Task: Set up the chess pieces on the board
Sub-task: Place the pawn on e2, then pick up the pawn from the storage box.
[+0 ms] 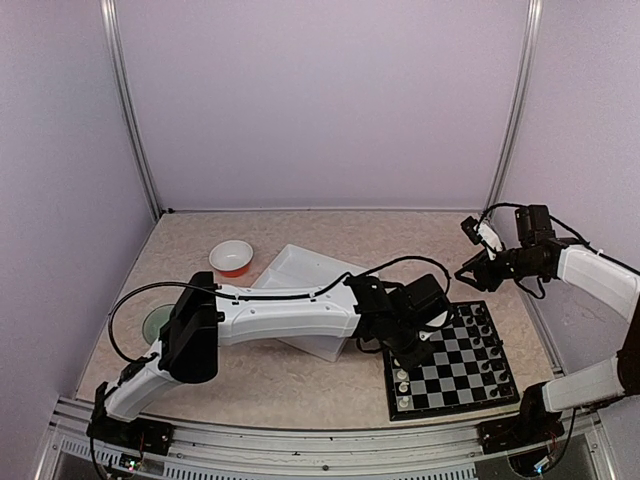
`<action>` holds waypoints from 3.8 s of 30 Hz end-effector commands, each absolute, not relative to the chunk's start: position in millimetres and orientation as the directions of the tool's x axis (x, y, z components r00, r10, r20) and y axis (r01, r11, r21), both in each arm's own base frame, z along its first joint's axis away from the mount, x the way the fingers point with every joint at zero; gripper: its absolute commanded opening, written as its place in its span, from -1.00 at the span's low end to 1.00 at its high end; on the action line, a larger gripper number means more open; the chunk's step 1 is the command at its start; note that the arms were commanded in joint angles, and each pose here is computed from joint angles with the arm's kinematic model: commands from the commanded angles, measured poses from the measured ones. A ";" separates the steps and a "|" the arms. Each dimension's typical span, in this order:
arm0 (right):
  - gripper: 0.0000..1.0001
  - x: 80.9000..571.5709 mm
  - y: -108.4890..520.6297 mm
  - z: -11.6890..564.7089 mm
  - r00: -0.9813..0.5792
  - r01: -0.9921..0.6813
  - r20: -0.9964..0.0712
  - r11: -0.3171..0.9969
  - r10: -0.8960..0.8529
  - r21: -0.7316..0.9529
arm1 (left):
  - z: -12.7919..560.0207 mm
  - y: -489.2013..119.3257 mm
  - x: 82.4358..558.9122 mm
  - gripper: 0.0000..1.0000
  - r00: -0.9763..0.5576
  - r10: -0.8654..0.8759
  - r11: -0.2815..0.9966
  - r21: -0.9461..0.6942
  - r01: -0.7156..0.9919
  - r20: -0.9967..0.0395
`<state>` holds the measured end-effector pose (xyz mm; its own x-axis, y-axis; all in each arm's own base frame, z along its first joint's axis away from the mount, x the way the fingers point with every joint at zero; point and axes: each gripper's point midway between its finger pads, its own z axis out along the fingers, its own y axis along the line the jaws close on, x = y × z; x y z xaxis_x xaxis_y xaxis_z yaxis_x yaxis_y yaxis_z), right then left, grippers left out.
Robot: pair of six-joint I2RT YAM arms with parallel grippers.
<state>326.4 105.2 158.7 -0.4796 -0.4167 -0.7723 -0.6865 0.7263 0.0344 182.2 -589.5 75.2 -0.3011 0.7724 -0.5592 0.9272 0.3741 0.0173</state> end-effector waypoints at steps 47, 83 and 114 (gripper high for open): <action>-0.20 321.6 114.6 176.4 -0.438 -0.731 -0.806 0.680 -0.399 0.061 | 180.0 -606.4 198.5 -0.45 -0.196 0.636 0.389 0.090 0.917 -0.746; -0.20 316.4 171.7 167.5 -0.416 -0.859 -0.778 0.484 -0.471 0.167 | 45.2 -248.0 335.9 -0.31 -0.940 0.266 0.964 0.049 0.262 -0.214; -0.21 314.1 187.3 173.1 -0.372 -0.886 -0.762 0.448 -0.530 0.120 | 46.4 -264.3 328.6 -0.86 -0.934 0.313 0.946 -0.029 0.322 -0.174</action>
